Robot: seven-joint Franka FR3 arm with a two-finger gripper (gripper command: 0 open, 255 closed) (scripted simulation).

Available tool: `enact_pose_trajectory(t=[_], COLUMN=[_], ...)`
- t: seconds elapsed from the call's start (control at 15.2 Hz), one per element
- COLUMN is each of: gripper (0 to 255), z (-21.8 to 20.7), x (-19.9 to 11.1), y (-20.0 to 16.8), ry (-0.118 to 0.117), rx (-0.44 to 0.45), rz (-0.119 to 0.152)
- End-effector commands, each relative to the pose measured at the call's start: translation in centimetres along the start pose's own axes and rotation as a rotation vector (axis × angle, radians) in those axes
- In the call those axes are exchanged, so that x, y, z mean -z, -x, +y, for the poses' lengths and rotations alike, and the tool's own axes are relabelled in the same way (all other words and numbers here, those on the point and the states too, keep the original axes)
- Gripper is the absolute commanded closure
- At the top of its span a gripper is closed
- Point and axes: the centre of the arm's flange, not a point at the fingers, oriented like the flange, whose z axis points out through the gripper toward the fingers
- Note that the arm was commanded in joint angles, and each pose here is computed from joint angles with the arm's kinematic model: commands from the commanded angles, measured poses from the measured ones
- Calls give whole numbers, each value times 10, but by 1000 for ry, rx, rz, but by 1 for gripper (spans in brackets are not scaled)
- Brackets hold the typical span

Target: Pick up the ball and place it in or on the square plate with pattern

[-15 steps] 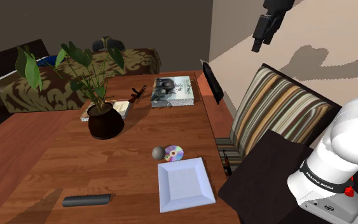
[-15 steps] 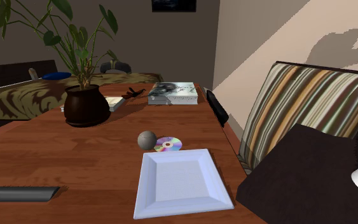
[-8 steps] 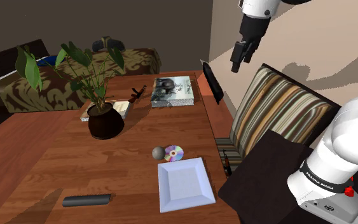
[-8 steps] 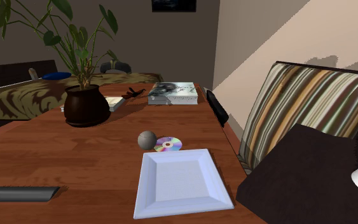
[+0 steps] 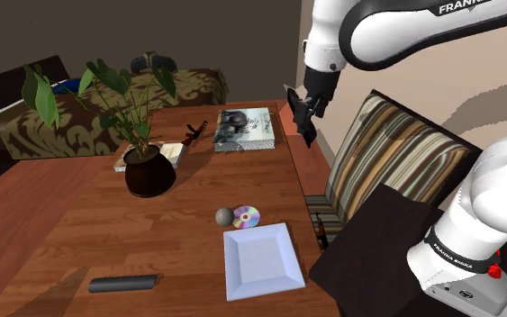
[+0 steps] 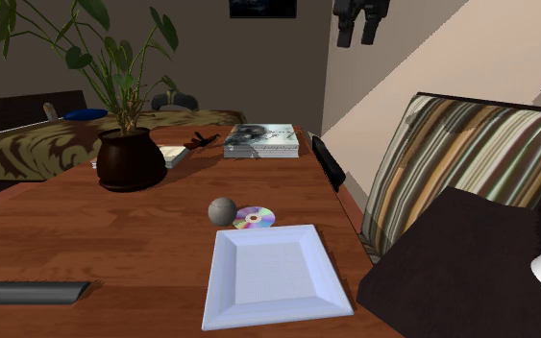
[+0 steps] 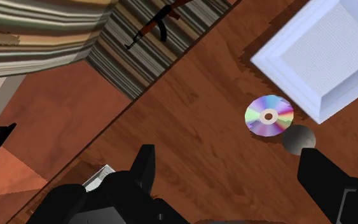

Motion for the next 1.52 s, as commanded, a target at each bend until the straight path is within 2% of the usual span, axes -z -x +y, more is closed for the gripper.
enact_pose_trajectory(t=[0.0, 1.45], gripper=[0, 0], z=[-17, -192], x=[-21, -244], y=[-7, -93], ry=[6, 81], rx=[6, 77], rz=[3, 20])
